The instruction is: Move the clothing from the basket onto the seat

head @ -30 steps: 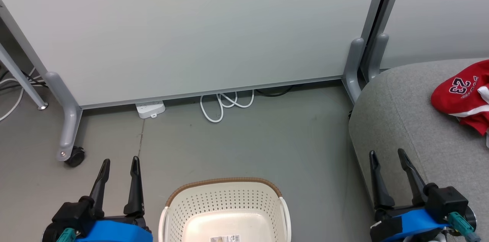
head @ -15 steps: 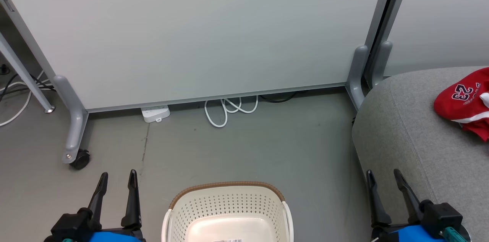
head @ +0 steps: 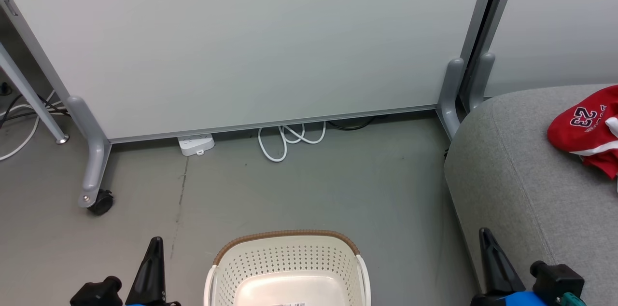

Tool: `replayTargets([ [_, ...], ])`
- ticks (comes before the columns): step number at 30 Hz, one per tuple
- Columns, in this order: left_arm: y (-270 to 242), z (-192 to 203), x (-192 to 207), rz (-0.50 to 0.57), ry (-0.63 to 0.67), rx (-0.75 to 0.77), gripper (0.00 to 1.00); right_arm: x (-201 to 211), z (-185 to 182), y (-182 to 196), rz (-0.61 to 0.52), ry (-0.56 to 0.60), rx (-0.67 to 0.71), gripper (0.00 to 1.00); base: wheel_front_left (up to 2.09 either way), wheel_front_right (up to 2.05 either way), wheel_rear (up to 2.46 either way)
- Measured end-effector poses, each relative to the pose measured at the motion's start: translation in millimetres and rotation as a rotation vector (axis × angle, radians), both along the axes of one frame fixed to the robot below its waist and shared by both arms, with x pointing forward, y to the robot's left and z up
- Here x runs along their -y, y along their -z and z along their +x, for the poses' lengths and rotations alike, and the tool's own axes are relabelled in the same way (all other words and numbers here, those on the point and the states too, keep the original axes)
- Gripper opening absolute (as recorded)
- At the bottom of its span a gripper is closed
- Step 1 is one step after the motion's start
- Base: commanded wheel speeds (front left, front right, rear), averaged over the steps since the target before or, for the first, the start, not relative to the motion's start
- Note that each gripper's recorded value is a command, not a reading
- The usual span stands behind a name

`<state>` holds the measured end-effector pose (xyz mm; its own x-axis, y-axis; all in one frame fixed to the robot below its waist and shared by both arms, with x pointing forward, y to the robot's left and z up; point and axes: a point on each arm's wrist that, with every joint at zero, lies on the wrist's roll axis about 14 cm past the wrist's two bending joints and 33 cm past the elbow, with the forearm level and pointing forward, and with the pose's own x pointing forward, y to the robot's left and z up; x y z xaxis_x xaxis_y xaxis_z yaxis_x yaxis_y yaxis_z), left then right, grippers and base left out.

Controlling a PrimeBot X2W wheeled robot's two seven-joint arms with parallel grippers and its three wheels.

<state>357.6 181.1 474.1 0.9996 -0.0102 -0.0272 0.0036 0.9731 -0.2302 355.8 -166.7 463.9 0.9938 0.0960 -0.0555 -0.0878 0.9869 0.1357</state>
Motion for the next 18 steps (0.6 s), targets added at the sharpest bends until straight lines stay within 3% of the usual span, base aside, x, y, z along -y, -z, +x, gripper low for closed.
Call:
replayTargets([
  [18, 3, 3, -11, -0.308, -0.070, -0.038, 0.00, 16, 4, 1, 0.319, 0.102, -0.051, 0.00, 0.00, 0.00, 0.00],
])
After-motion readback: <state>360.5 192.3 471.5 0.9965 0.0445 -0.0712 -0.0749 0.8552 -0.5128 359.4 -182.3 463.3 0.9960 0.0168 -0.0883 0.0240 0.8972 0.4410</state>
